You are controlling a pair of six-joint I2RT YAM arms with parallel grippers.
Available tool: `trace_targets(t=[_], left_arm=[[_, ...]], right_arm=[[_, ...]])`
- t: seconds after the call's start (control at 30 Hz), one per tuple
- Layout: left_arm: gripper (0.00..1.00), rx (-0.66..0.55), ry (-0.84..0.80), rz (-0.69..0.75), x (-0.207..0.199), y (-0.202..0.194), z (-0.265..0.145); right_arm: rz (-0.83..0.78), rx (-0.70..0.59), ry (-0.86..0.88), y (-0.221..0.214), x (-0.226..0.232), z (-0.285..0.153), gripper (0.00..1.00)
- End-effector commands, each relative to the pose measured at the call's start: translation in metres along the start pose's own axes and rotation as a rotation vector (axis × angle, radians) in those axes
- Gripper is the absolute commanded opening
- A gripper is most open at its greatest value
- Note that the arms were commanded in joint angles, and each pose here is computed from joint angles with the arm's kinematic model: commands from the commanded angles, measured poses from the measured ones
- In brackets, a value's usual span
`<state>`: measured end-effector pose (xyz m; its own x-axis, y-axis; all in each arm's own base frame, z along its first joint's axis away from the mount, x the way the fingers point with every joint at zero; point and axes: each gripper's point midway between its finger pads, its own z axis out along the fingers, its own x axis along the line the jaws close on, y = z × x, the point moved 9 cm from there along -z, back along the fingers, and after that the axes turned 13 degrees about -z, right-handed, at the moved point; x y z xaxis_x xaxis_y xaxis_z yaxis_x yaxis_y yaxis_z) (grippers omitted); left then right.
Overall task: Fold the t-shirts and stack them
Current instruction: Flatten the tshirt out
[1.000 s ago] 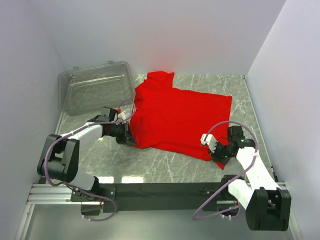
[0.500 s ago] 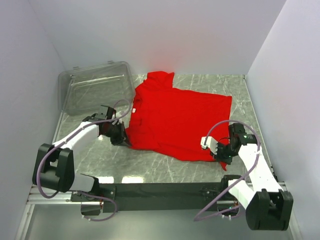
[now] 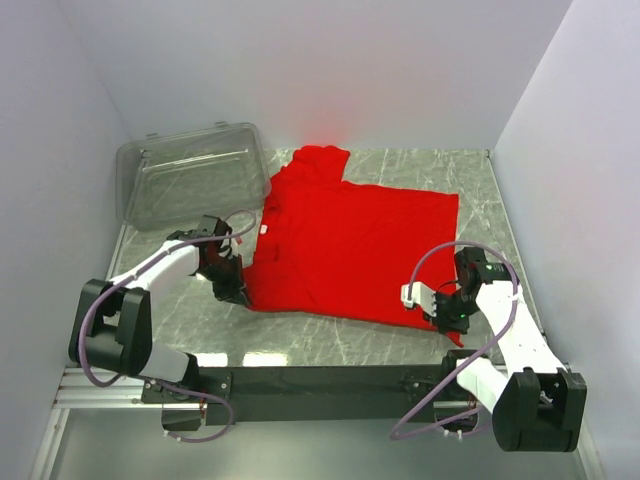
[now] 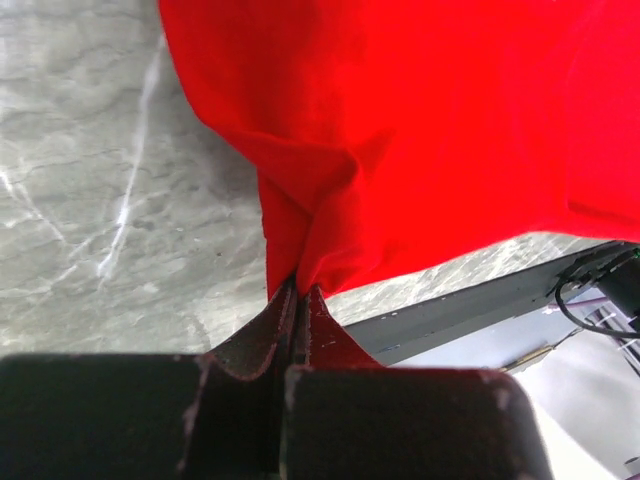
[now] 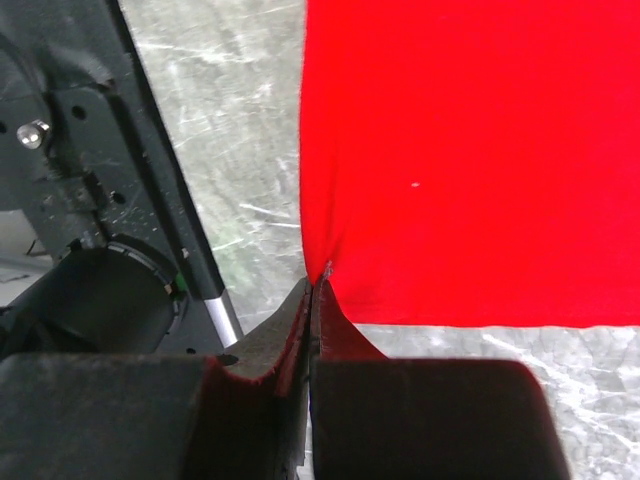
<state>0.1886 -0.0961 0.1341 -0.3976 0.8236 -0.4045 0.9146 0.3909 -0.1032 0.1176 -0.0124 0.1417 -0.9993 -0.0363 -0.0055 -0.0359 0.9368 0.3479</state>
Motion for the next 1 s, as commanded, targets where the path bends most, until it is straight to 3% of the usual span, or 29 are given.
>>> trace_targets(t=[0.0, 0.13, 0.23, 0.43, 0.5, 0.57, 0.6, 0.67, 0.7, 0.73, 0.87, 0.9, 0.93, 0.97], left_arm=[[0.01, 0.030, 0.055, -0.031, 0.005, -0.001, -0.001], [0.01, 0.080, 0.055, -0.026, 0.012, -0.009, 0.004], [0.01, 0.086, 0.037, -0.029, 0.009, -0.007, 0.006], [0.20, 0.016, -0.023, -0.004, -0.003, 0.002, 0.000], [0.34, -0.013, -0.035, 0.015, -0.005, 0.003, -0.005], [0.42, -0.045, -0.065, 0.038, -0.009, 0.004, -0.011], [0.44, -0.053, -0.075, 0.047, -0.010, 0.003, -0.013], [0.47, -0.072, -0.092, 0.058, -0.011, 0.002, -0.016], [0.48, -0.071, -0.094, 0.053, -0.010, 0.002, -0.016], [0.49, -0.075, -0.099, 0.058, -0.010, 0.001, -0.016], [0.53, -0.100, -0.124, 0.070, -0.013, -0.001, -0.024], [0.54, -0.112, -0.128, 0.069, -0.014, -0.002, -0.027], [0.55, -0.122, -0.129, 0.069, -0.014, -0.004, -0.031], [0.56, -0.123, -0.128, 0.063, -0.014, -0.005, -0.033]], right_arm=[[-0.038, 0.028, 0.052, 0.000, 0.007, -0.007, 0.00], [-0.023, 0.024, 0.069, 0.000, 0.004, -0.006, 0.01], [-0.017, 0.015, 0.070, 0.001, -0.003, -0.005, 0.09], [0.009, -0.015, -0.001, 0.008, -0.015, -0.017, 0.46], [0.030, -0.077, -0.079, 0.018, -0.025, -0.031, 0.55], [0.060, -0.152, -0.174, 0.026, -0.038, -0.042, 0.56], [0.182, -0.176, -0.235, 0.029, -0.045, -0.046, 0.56], [0.263, -0.215, -0.466, 0.031, -0.082, -0.060, 0.56], [0.435, -0.232, -0.529, 0.030, -0.089, -0.059, 0.56], [0.466, -0.265, -0.626, 0.031, -0.106, -0.065, 0.56], [0.474, -0.343, -0.484, 0.041, -0.104, -0.064, 0.55], [0.302, -0.318, -0.420, 0.041, -0.101, -0.062, 0.55], [0.253, -0.297, -0.278, 0.040, -0.079, -0.053, 0.55], [0.145, -0.253, -0.256, 0.035, -0.075, -0.049, 0.54]])
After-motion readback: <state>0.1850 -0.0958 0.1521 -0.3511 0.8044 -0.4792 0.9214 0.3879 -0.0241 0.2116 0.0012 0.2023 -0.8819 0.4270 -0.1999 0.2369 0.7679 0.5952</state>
